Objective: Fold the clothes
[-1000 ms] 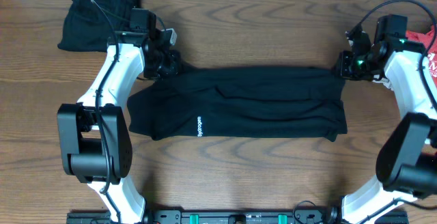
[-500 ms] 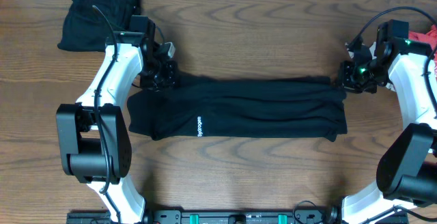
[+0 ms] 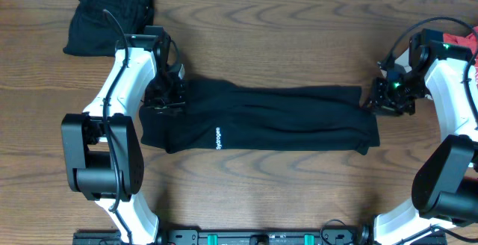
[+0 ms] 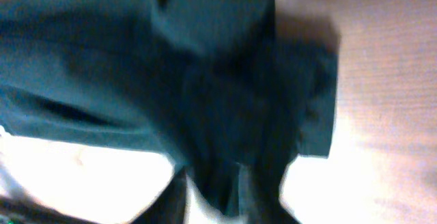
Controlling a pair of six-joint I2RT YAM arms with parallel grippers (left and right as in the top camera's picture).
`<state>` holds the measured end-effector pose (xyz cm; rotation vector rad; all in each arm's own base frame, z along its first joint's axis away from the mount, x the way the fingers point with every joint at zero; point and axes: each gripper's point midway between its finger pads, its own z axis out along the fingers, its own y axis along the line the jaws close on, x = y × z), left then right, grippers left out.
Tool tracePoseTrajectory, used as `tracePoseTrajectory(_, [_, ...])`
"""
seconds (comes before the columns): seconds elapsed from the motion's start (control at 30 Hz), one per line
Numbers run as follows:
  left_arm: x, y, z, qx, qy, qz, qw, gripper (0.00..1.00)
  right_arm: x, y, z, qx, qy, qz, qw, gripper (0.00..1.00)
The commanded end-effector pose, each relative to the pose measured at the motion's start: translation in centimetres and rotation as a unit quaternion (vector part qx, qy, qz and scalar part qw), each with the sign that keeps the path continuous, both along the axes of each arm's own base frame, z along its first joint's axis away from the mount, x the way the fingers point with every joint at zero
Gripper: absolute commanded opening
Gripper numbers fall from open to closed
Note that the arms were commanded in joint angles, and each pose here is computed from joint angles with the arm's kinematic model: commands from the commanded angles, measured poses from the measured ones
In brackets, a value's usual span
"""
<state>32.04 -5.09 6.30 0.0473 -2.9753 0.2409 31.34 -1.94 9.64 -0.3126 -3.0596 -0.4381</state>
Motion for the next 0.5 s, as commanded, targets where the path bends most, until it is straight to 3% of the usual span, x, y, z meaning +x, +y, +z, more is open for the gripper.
tracePoseTrajectory(0.0, [-0.2, 1.5, 0.4, 0.036, -0.001, -0.003, 0.999, 0.25, -0.9, -0.7, 0.1, -0.020, 0.017, -0.003, 1.000, 0.40])
tracePoseTrajectory(0.07, [-0.3, 1.5, 0.4, 0.036, 0.003, -0.004, 0.999, 0.27, -1.7, -0.9, 0.1, -0.029, 0.034, -0.002, 0.999, 0.50])
tracePoseTrajectory(0.27, [0.1, 3.0, 0.9, 0.084, -0.011, 0.016, 0.996, 0.30, -1.0, -1.3, 0.1, -0.038, 0.026, -0.028, 0.999, 0.51])
tracePoseTrajectory(0.47, [2.1, 2.8, 4.4, 0.080, -0.088, 0.024, 0.993, 0.31, 3.1, 2.6, 1.7, 0.085, -0.066, -0.028, 0.994, 0.54])
